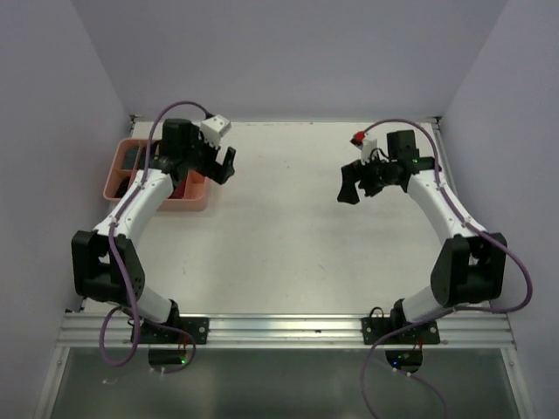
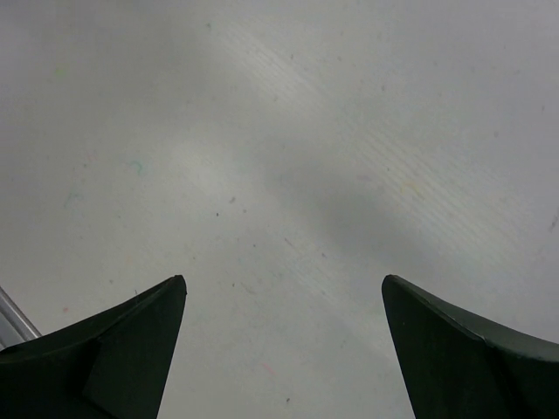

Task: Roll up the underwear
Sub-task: Place the rolled underwear into the container

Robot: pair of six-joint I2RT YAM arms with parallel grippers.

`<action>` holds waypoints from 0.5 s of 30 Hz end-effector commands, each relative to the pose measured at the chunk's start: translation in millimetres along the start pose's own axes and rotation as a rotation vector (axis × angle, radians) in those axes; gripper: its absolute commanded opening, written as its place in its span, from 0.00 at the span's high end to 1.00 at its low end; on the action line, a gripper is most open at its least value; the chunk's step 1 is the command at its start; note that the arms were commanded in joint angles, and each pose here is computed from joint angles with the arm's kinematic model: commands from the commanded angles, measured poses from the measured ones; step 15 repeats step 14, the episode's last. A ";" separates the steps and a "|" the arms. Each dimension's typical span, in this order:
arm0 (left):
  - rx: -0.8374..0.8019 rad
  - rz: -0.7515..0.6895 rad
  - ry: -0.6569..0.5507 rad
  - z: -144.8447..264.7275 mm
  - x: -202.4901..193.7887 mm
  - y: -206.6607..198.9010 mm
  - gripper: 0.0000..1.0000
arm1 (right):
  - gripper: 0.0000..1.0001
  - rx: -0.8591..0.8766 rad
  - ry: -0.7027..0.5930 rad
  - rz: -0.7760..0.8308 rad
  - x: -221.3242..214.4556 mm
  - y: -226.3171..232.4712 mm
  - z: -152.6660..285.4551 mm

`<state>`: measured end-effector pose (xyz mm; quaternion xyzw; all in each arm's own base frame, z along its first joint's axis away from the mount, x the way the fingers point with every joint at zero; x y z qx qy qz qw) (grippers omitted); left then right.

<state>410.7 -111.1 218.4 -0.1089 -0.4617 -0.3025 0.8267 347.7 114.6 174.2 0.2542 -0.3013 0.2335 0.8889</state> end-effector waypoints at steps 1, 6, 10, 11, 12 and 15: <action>-0.057 0.046 0.012 5.7 -30.9 -23.1 0.00 | 0.01 -0.160 0.026 0.026 -36.3 -15.9 21.4; -0.054 0.056 0.001 19.3 -51.5 -36.9 0.00 | 0.01 -0.201 0.023 0.043 -57.3 -12.6 30.2; -0.053 0.055 -0.007 23.9 -50.0 -38.0 0.00 | 0.01 -0.184 0.018 0.033 -60.9 -8.2 30.0; -0.056 0.055 -0.008 25.5 -48.2 -38.9 0.00 | 0.01 -0.183 0.016 0.032 -60.0 -7.8 30.4; -0.058 0.062 -0.012 26.3 -46.6 -39.4 0.00 | 0.01 -0.181 0.015 0.028 -59.4 -7.5 31.0; -0.038 0.069 -0.025 27.6 -41.6 -35.7 0.00 | 0.01 -0.169 -0.008 0.016 -52.4 -4.2 32.4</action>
Point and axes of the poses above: each gripper's point midway between its finger pads, its own z axis back along the fingers, its own y axis along the line the jaws close on, x = y × z, the point moved 2 cm from there along z, back along the fingers, and after that the axes turned 4 degrees about -z, right-handed, at the moved point
